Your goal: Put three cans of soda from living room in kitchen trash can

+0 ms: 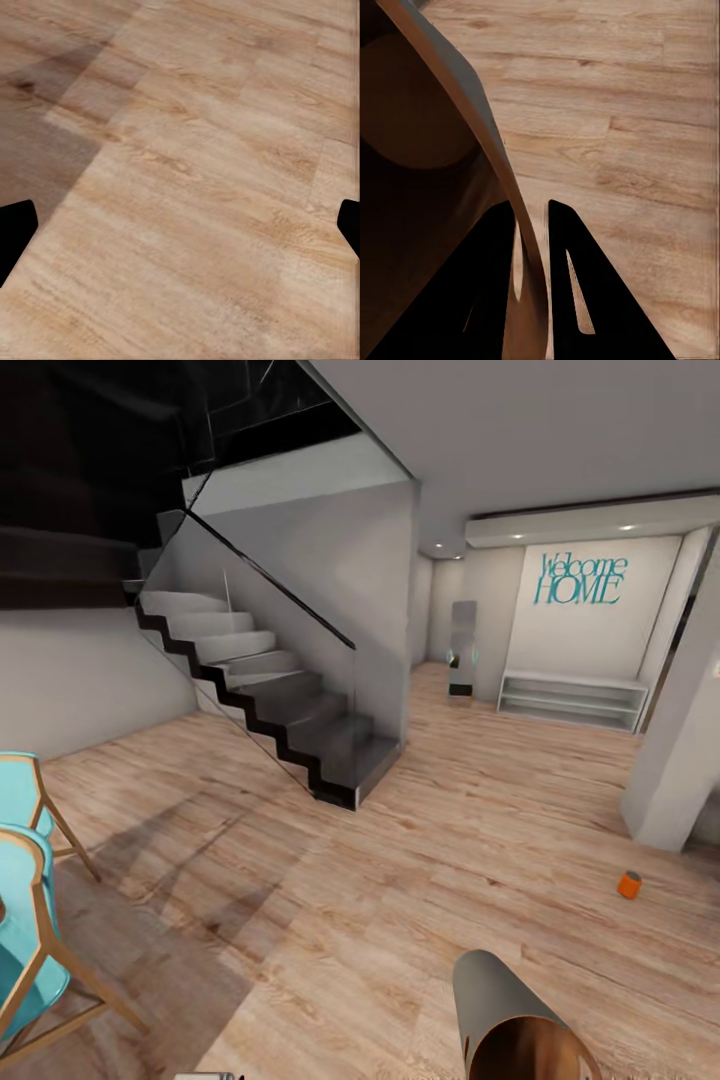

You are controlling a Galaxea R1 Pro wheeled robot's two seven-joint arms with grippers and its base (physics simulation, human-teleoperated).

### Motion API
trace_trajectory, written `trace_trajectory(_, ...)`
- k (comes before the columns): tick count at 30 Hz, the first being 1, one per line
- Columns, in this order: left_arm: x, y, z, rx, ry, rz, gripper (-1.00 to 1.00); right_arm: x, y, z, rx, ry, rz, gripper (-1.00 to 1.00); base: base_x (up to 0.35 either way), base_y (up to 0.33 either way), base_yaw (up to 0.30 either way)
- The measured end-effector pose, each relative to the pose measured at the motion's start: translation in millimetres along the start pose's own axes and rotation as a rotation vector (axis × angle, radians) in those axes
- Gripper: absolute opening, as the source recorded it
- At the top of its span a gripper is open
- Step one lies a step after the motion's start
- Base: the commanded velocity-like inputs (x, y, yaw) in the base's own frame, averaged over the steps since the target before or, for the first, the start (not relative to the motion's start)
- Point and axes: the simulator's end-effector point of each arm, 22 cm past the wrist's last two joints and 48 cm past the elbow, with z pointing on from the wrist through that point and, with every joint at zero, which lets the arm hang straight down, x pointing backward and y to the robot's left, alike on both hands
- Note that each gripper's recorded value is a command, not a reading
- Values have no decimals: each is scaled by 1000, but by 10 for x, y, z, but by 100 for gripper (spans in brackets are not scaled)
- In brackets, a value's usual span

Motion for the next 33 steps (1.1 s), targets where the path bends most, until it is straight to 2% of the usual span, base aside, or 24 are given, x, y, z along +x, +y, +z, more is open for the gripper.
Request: trace_trajectory(33, 0, 0, 0, 0, 0, 0, 100, 1, -7, 1, 2, 1, 3, -100, 0, 0, -252)
